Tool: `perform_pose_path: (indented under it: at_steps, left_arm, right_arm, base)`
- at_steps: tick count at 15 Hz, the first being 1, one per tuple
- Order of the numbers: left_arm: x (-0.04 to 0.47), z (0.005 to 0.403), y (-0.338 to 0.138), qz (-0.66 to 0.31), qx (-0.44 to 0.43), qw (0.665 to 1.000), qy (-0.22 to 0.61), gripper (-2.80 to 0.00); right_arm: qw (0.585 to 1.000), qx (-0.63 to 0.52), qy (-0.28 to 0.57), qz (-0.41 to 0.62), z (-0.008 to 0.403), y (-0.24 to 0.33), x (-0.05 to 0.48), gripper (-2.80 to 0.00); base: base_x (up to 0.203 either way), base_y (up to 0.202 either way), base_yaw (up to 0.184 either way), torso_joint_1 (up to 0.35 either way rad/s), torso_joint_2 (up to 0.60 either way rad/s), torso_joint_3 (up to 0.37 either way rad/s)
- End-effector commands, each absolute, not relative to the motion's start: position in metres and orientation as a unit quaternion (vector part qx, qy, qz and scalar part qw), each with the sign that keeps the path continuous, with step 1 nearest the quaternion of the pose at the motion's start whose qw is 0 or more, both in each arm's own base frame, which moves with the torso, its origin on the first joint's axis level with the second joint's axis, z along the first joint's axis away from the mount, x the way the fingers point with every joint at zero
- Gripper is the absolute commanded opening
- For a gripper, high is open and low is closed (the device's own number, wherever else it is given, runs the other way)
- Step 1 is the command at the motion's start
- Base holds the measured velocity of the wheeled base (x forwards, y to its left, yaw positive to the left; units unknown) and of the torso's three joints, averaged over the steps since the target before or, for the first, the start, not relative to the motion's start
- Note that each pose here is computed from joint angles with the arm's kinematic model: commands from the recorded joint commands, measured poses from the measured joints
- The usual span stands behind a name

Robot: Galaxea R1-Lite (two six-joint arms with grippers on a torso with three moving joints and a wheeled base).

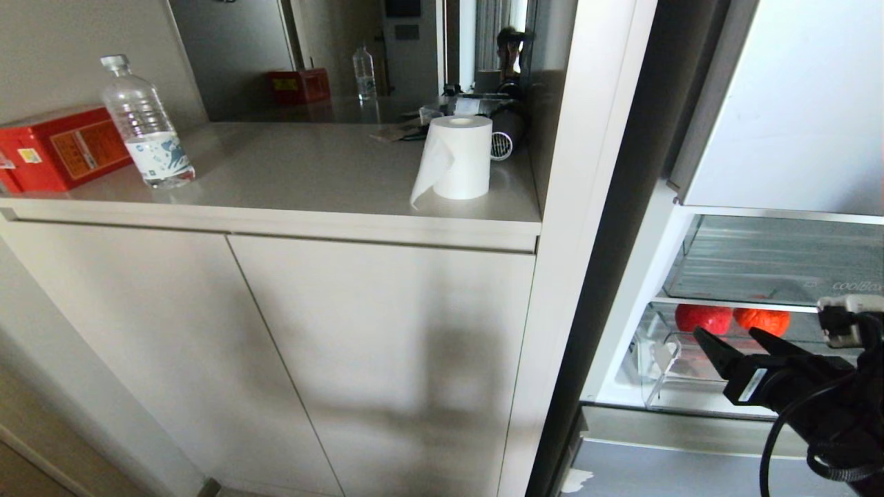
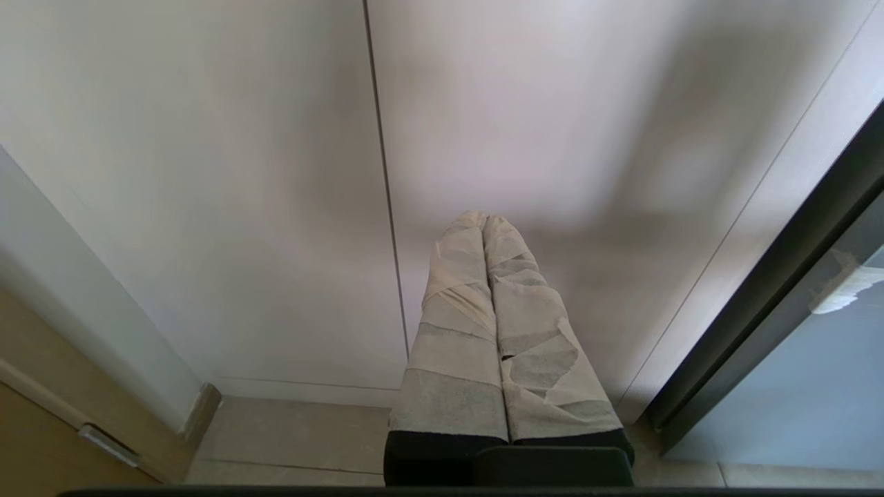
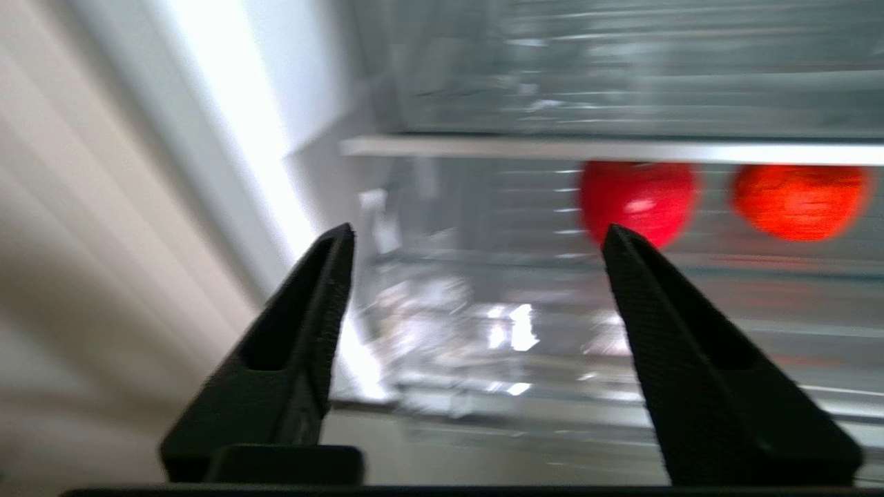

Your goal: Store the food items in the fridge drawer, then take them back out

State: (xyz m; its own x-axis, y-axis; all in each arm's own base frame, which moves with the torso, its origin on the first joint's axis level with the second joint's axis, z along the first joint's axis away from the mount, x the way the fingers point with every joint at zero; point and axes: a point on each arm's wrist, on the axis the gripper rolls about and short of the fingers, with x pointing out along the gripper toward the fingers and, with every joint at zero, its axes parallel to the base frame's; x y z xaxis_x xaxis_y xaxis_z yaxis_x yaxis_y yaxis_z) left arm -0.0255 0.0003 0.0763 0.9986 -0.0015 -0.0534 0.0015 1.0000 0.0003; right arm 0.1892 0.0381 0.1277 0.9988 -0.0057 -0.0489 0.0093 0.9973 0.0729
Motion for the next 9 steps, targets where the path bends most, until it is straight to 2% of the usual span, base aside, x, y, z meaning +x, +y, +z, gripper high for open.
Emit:
perform_pose_path:
  at_steps: [1, 4, 9]
  left_arm:
    - [-0.026, 0.076, 0.000, -0.001, 0.000, 1.000, 0.027, -2.80]
    - [-0.026, 0.076, 0.000, -0.001, 0.000, 1.000, 0.027, -2.80]
    - [-0.026, 0.076, 0.000, -0.001, 0.000, 1.000, 0.027, -2.80]
  right_arm:
    - [0.998, 0.035, 0.022, -0.037, 0.133, 0.027, 0.199, 0.00]
    - [0.996, 0.030, 0.042, -0.070, 0.140, 0.014, 0.217, 0.00]
    - [0.993, 0.028, 0.089, -0.065, 0.137, 0.006, 0.234, 0.00]
  base:
    - [0.000, 0.000, 0.000, 0.000, 0.00, 0.000]
    - [0.000, 0.000, 0.000, 0.000, 0.00, 0.000]
    - [0.000, 0.000, 0.000, 0.000, 0.00, 0.000]
